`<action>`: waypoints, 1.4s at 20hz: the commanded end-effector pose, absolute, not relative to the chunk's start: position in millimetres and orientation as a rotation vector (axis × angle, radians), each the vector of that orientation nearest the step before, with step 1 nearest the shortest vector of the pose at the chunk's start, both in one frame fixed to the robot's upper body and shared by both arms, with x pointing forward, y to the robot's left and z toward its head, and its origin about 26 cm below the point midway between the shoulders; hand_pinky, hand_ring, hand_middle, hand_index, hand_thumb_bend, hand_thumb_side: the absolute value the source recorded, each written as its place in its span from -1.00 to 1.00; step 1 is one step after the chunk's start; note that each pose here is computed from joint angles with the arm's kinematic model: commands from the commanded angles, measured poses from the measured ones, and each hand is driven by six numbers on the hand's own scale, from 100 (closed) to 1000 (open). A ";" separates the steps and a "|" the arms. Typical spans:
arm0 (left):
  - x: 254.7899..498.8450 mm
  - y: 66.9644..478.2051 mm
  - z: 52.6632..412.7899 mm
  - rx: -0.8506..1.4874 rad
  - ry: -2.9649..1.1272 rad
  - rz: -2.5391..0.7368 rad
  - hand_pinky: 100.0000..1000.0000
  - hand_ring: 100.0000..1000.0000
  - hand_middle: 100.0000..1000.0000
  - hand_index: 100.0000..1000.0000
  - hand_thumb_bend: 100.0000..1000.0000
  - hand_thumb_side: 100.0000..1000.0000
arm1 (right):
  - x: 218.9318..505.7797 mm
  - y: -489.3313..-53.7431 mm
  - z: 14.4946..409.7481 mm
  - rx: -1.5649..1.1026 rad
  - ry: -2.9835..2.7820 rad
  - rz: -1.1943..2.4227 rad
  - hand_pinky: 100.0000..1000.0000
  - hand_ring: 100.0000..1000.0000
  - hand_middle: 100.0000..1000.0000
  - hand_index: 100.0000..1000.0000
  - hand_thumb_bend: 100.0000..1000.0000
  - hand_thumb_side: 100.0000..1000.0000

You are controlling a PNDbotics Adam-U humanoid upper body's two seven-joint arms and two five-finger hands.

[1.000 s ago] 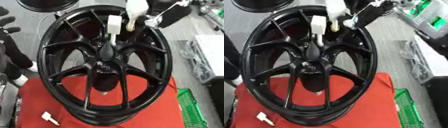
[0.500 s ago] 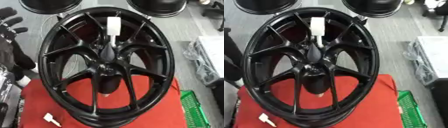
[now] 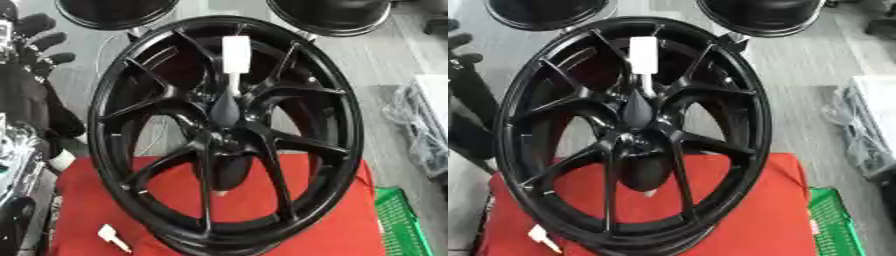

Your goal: Pull the pin out of the wheel hub.

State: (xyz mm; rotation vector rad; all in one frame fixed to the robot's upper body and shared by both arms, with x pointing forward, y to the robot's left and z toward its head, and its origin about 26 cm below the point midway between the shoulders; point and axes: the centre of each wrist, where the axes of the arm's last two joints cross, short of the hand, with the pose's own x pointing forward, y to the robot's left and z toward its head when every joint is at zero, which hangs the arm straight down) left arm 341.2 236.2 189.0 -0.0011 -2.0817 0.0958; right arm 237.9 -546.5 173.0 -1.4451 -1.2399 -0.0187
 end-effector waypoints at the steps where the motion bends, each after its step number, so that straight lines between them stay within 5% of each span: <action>1: 339.0 241.9 199.1 0.021 -2.117 0.089 0.22 0.42 0.34 0.36 -0.63 0.58 | 225.4 -567.6 166.5 -1.535 -1.122 -0.055 0.46 0.16 -0.08 0.25 -0.98 -0.93; 3: 339.0 241.8 199.5 0.020 -2.118 0.088 0.22 0.42 0.34 0.36 -0.63 0.58 | 219.6 -575.0 153.9 -1.534 -1.061 -0.039 0.58 0.43 0.20 0.52 -0.77 -0.70; 6: 339.0 241.6 199.6 0.019 -2.119 0.088 0.22 0.42 0.34 0.36 -0.63 0.58 | 213.5 -582.1 141.9 -1.535 -0.990 0.005 0.71 0.61 0.39 0.62 -0.52 -0.48; 11: 339.1 241.5 199.2 0.020 -2.116 0.082 0.21 0.41 0.33 0.36 -0.64 0.58 | 210.8 -583.5 138.2 -1.594 -0.919 0.023 0.74 0.64 0.47 0.66 -0.49 -0.33; 16: 339.1 241.3 199.3 0.018 -2.116 0.080 0.22 0.41 0.34 0.36 -0.63 0.58 | 211.3 -581.4 137.1 -1.593 -0.916 0.007 0.72 0.62 0.46 0.66 -0.60 -0.46; 17: 339.1 241.3 199.1 0.018 -2.115 0.079 0.22 0.41 0.34 0.36 -0.63 0.58 | 211.8 -581.3 138.3 -1.594 -0.921 -0.004 0.71 0.60 0.45 0.66 -0.67 -0.60; 18: 339.1 241.4 198.9 0.018 -2.115 0.079 0.22 0.42 0.34 0.36 -0.63 0.58 | 213.5 -580.1 140.9 -1.594 -0.939 -0.021 0.69 0.57 0.44 0.68 -0.92 -0.96; 20: 339.1 241.5 198.6 0.019 -2.113 0.078 0.22 0.42 0.34 0.36 -0.64 0.58 | 221.7 -570.6 152.8 -1.581 -1.043 -0.074 0.63 0.49 0.38 0.70 -1.00 -1.00; 21: 339.1 241.6 198.5 0.018 -2.112 0.078 0.21 0.42 0.34 0.36 -0.64 0.58 | 227.4 -562.6 160.5 -1.559 -1.122 -0.106 0.61 0.46 0.34 0.66 -1.00 -0.96; 22: 339.1 241.4 198.3 0.018 -2.111 0.077 0.21 0.42 0.34 0.36 -0.64 0.58 | 234.0 -553.3 170.0 -1.527 -1.215 -0.149 0.58 0.42 0.29 0.58 -1.00 -0.52; 23: 339.1 241.0 198.3 0.016 -2.111 0.077 0.22 0.42 0.34 0.36 -0.64 0.58 | 240.4 -543.7 179.3 -1.490 -1.306 -0.187 0.55 0.37 0.26 0.51 -1.00 -0.30; 28: 339.1 237.9 199.2 -0.001 -2.114 0.077 0.22 0.42 0.34 0.36 -0.63 0.58 | 274.9 -485.0 229.1 -1.176 -1.772 -0.224 0.57 0.38 0.33 0.51 -1.00 -0.14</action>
